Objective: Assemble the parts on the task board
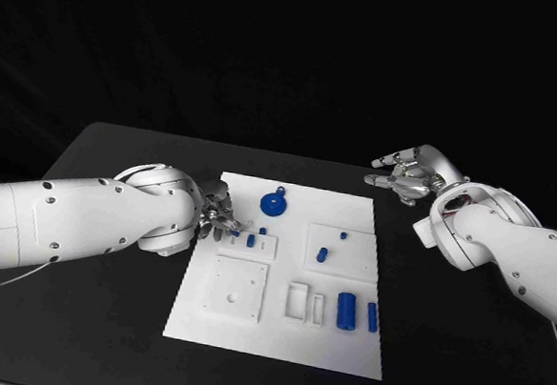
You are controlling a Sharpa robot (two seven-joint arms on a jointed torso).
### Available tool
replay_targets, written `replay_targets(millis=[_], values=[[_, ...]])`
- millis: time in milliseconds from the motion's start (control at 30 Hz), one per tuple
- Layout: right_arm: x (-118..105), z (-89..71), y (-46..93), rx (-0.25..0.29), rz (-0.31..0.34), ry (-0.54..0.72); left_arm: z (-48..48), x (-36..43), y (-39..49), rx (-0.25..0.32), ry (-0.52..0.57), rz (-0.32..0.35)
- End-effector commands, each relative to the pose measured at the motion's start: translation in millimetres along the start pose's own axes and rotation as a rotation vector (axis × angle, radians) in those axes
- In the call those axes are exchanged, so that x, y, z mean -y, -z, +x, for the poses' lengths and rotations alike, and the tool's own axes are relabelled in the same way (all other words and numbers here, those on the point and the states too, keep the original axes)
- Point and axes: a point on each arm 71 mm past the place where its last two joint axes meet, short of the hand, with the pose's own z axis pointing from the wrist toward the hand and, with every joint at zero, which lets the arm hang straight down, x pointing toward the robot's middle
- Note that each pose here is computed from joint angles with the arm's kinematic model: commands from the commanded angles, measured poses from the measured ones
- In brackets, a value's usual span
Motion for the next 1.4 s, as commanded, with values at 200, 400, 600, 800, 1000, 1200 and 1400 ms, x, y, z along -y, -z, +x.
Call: replay_targets(millis=[200,400,600,800,1000,1200,1400], values=[[0,0.9,0.3,-0.011,-0.007,0.001,3.7,-0.4,-1.7,0.008,-0.014,0.003],[0,0.9,0.4,-0.011,-0.007,0.000,6.3,-1.0,-2.2,0.000,-0.018,0.003],[0,0.8,0.5,-0.011,-0.006,0.000,8.1,-1.7,-2.6,-0.003,-0.025,0.002],[1,0.7,0.6,-0.013,-0.005,0.000,10.0,-2.4,-2.4,-0.007,-0.031,0.003],[1,0.7,0.7,-0.015,-0.003,0.001,11.7,-2.2,-1.7,-0.012,-0.033,0.005],[2,0.6,0.8,-0.017,-0.001,0.000,12.1,-3.3,-1.7,-0.012,-0.035,0.003],[3,0.6,0.9,-0.019,0.003,-0.007,12.2,-4.1,-1.7,-0.014,-0.038,0.002]])
